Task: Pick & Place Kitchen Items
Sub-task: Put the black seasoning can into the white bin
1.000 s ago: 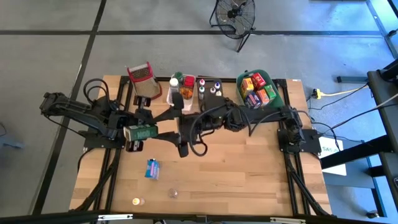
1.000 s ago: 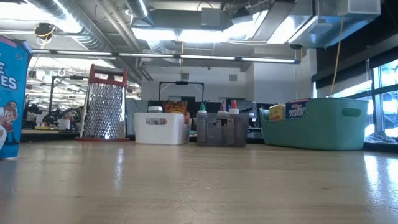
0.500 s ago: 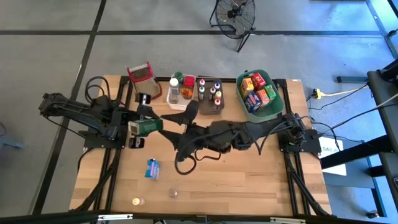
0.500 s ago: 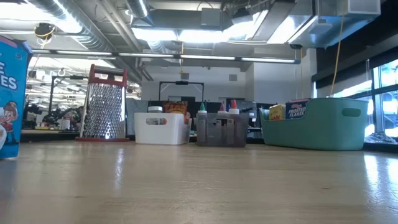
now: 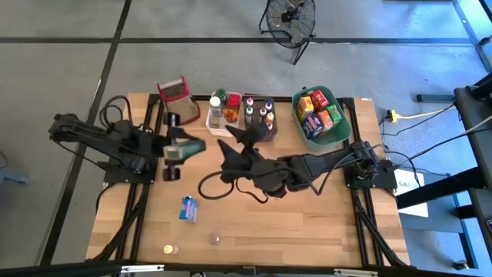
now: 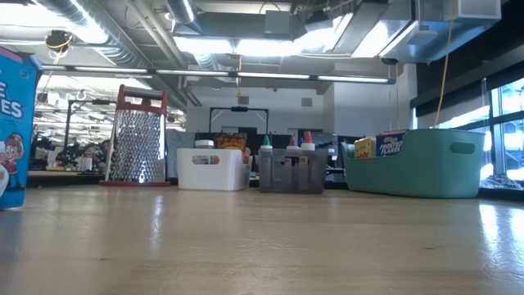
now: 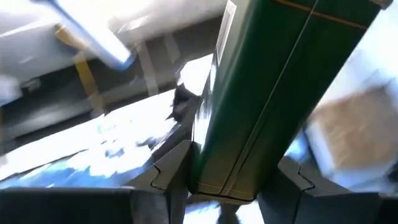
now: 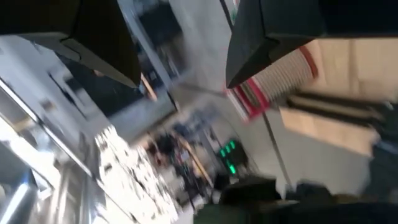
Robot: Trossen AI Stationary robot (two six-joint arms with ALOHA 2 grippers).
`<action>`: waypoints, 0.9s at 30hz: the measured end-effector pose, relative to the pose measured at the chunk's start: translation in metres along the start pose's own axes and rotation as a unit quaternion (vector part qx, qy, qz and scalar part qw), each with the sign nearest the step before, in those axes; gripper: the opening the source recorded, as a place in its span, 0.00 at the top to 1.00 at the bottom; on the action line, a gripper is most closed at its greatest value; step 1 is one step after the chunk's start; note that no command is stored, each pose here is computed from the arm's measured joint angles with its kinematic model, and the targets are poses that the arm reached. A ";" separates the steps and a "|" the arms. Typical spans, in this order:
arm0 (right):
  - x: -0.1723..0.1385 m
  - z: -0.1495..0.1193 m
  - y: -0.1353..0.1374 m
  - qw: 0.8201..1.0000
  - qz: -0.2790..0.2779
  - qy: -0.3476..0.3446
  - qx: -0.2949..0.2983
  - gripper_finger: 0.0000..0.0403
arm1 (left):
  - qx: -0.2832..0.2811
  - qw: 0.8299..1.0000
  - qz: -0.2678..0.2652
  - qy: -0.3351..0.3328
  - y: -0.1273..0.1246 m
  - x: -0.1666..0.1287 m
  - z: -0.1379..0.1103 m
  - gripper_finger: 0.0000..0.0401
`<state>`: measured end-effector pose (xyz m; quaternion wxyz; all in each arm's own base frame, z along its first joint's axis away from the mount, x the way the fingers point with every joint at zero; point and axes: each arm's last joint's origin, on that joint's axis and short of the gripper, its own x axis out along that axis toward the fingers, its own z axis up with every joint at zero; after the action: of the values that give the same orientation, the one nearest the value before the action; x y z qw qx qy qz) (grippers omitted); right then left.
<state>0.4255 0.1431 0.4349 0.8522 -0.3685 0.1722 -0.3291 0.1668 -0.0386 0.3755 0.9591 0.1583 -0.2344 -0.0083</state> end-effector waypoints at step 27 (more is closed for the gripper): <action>-0.045 -0.062 0.029 0.979 0.047 0.167 0.103 0.41 | 0.545 0.507 0.131 0.655 0.046 0.018 -0.097 0.64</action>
<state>0.3724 0.1568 0.3737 0.8594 -0.2100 0.2947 -0.3613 0.2237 0.0330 0.3160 0.5544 0.5777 0.4845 0.3525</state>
